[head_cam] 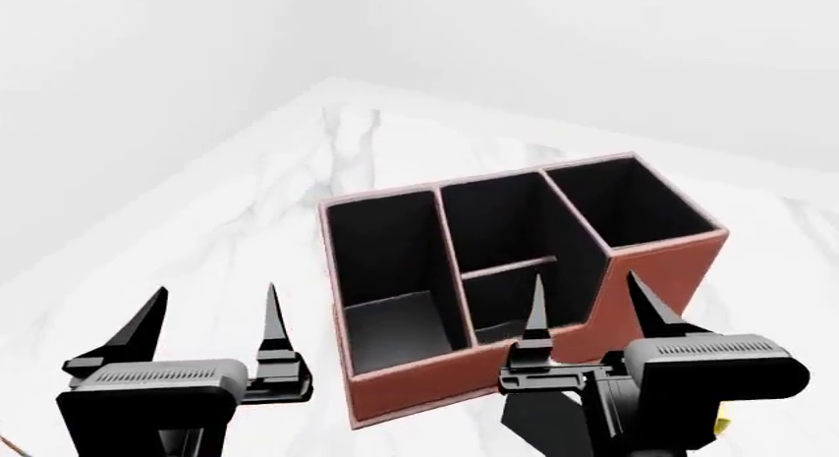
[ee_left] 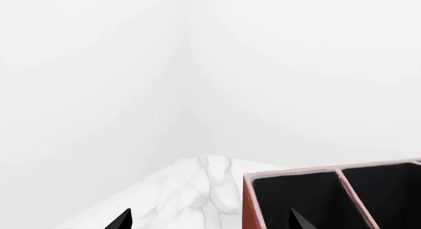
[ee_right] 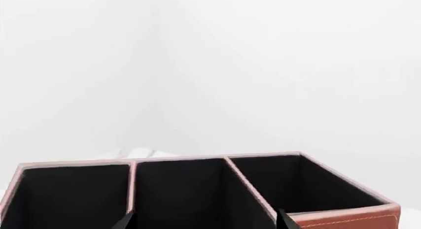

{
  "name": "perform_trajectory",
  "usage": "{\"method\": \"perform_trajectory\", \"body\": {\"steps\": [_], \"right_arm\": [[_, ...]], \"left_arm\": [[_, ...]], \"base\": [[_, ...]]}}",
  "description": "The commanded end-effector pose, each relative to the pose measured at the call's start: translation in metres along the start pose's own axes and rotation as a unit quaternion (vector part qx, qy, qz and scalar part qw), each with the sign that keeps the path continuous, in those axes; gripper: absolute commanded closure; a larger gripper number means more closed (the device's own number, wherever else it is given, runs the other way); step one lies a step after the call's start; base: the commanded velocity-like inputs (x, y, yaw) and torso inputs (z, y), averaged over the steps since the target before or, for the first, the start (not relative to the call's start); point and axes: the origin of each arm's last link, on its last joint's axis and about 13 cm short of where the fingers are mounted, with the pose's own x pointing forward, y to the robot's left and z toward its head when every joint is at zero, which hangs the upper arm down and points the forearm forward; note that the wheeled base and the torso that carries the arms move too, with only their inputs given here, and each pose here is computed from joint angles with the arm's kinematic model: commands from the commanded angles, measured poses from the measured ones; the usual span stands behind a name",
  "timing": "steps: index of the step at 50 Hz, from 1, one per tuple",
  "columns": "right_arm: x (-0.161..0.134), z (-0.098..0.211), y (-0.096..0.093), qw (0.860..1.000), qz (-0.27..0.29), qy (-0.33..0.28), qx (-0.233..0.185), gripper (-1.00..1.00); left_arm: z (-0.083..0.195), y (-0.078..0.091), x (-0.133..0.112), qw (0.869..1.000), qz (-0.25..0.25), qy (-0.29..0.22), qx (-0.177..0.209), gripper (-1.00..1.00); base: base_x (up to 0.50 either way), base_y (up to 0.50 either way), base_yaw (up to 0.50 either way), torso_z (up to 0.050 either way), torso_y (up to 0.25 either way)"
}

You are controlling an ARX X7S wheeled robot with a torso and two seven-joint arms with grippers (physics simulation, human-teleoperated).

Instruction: Pick up the book and place it in the right compartment of the caddy.

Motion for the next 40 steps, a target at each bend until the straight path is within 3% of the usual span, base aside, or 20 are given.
{"method": "perform_trajectory", "body": {"steps": [1,14,15,18,22,40], "right_arm": [[0.0004,0.0008,0.0001,1.000,0.006,0.001,0.004,-1.00],[-0.0010,0.0009,0.0017,1.000,0.011,-0.005,0.013,-1.00],[-0.0011,0.0015,0.0017,1.000,0.012,-0.010,-0.007,-1.00],[-0.0015,0.0001,0.0022,1.000,0.012,-0.004,0.003,-1.00],[-0.0011,-0.0012,0.0019,1.000,0.002,-0.003,-0.014,-1.00],[-0.0017,-0.0007,0.0026,1.000,0.006,-0.003,-0.018,-1.00]], "left_arm": [[-0.0003,-0.0006,0.0002,1.000,-0.002,0.001,-0.003,-1.00],[0.0000,-0.0009,0.0004,1.000,-0.002,0.001,-0.004,-1.00],[0.0002,-0.0008,0.0004,1.000,-0.002,0.000,-0.003,-1.00],[-0.0007,-0.0009,0.0005,1.000,-0.002,0.002,-0.004,-1.00],[-0.0007,-0.0010,0.0004,1.000,-0.001,0.002,-0.004,-1.00],[-0.0005,-0.0013,0.0001,1.000,-0.002,0.001,-0.003,-1.00]], "base": [[0.21,-0.45,0.00,0.000,0.000],[0.21,-0.45,0.00,0.000,0.000],[0.21,-0.45,0.00,0.000,0.000],[0.00,0.00,0.00,0.000,0.000],[0.00,0.00,0.00,0.000,0.000],[-0.01,-0.01,0.50,0.000,0.000]]}}
